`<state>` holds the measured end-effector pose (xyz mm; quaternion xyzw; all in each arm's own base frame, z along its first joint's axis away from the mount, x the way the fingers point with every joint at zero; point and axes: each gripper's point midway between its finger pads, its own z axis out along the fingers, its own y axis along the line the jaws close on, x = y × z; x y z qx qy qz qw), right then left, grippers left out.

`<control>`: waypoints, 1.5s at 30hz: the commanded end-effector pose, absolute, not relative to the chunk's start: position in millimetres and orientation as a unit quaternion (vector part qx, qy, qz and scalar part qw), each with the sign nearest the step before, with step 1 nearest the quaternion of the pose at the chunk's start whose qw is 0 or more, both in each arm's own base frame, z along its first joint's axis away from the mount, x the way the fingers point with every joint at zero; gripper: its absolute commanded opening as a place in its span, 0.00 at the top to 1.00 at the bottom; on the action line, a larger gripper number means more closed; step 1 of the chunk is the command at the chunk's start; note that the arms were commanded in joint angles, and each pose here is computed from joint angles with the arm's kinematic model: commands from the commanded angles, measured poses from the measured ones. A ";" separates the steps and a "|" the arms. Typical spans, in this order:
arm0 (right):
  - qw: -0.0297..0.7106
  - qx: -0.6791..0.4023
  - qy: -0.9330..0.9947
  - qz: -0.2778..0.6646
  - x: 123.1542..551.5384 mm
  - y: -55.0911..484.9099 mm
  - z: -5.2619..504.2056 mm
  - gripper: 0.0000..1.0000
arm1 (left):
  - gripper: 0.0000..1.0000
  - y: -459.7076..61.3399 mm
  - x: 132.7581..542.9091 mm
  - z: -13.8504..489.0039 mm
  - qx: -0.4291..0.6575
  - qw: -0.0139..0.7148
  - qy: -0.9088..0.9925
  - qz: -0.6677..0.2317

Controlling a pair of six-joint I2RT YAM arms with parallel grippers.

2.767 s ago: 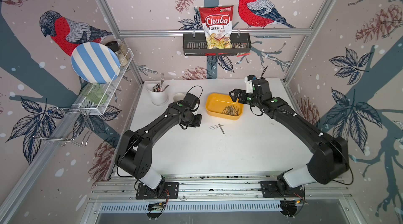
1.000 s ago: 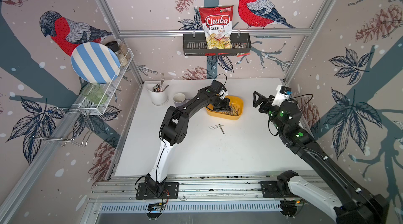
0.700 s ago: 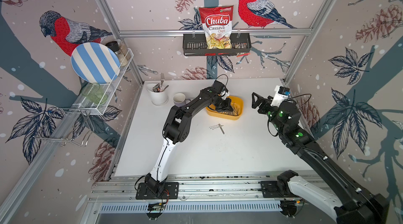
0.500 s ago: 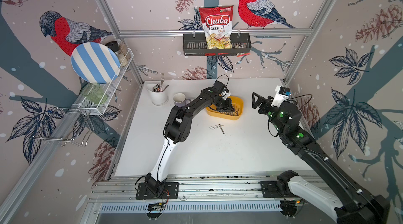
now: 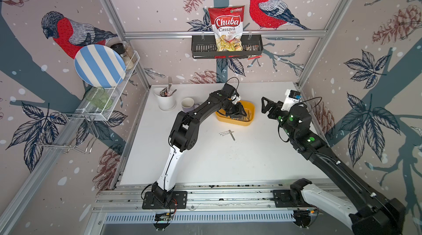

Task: Put the nails on the desktop into the storage box
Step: Place the nail in the storage box, then move the nail to the center of the board.

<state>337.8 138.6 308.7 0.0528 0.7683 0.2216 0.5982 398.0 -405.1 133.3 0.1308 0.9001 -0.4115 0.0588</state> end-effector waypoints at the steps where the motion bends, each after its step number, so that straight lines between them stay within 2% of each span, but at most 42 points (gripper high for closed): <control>1: 0.562 0.038 0.790 0.242 342.0 154.9 299.8 0.00 | 0.57 -391.7 401.1 159.6 0.155 0.107 0.896 -0.401; 9: 0.478 -0.052 0.833 0.273 346.4 205.4 274.7 0.00 | 0.56 -313.1 379.8 169.5 0.133 0.157 0.921 -0.332; 12: 0.439 -0.078 0.853 0.271 345.3 221.0 259.4 0.06 | 0.56 -279.2 366.1 159.3 0.106 0.162 0.928 -0.318; 17: 0.354 -0.140 0.888 0.260 331.4 249.0 221.8 0.22 | 0.56 -235.3 339.9 127.8 0.082 0.154 0.949 -0.264; 21: 0.281 -0.198 0.906 0.248 308.8 271.3 184.5 0.34 | 0.56 -221.6 323.2 110.7 0.082 0.142 0.956 -0.241; 26: 0.183 -0.235 0.933 0.201 283.2 278.6 120.7 0.64 | 0.57 -214.1 314.5 96.2 0.082 0.130 0.962 -0.226; 32: 0.155 -0.244 0.947 0.140 273.7 278.6 74.5 0.67 | 0.57 -213.1 314.2 93.8 0.085 0.125 0.963 -0.222; 40: 0.148 -0.228 0.958 0.086 288.1 277.1 47.7 0.83 | 0.57 -210.0 310.8 90.2 0.089 0.119 0.966 -0.213; 45: 0.146 -0.228 0.959 0.079 293.9 280.2 40.9 0.83 | 0.57 -208.8 310.0 87.4 0.090 0.114 0.967 -0.209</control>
